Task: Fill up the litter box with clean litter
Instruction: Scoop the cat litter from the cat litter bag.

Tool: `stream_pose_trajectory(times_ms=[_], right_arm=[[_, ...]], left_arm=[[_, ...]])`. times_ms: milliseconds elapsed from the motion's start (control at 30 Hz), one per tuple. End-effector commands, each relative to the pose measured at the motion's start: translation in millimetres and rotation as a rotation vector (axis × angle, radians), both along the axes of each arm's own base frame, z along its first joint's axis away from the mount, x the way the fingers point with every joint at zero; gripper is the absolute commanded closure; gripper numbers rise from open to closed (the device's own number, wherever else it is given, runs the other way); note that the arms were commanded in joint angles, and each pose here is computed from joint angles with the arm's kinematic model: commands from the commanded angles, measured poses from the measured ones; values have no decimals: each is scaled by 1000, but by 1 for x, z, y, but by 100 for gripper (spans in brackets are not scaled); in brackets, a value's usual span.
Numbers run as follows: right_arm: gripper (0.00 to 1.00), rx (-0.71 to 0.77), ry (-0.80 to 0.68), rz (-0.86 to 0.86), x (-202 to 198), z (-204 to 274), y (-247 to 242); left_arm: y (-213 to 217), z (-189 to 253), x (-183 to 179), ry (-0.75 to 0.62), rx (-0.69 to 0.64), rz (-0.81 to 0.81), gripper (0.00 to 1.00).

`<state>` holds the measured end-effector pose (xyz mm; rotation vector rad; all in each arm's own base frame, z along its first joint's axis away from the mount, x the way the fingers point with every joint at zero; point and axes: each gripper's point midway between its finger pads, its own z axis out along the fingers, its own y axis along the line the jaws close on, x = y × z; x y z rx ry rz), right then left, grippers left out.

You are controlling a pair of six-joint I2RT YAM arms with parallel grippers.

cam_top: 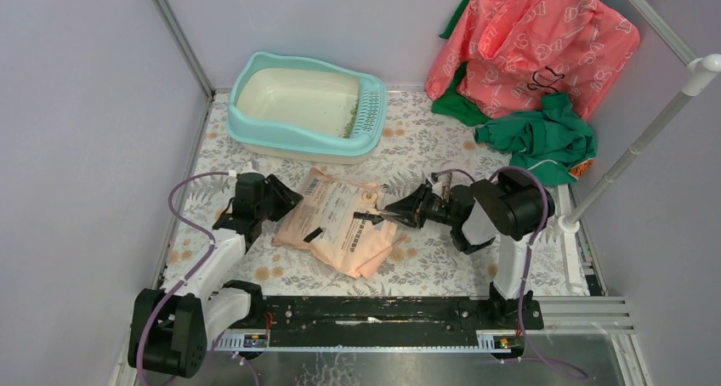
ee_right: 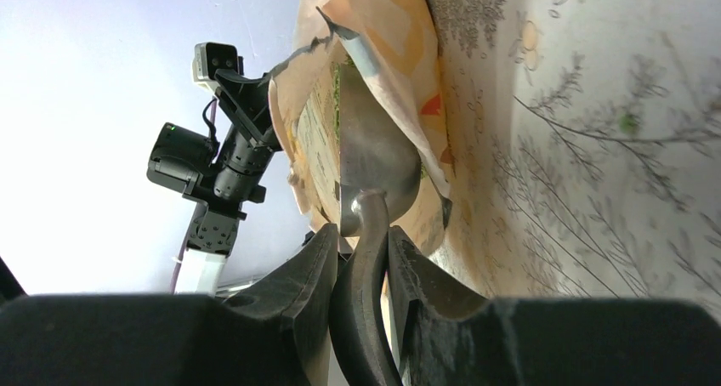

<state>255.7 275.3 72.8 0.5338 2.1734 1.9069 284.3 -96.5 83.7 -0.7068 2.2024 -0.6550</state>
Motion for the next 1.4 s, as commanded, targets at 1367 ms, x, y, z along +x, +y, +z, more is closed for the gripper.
stream_pose_trajectory(times_ms=[1367], right_arm=[[100,44,-143,-204,-28,37,-135]], left_arm=[[-6,77,23,-145,-10,-49,52]])
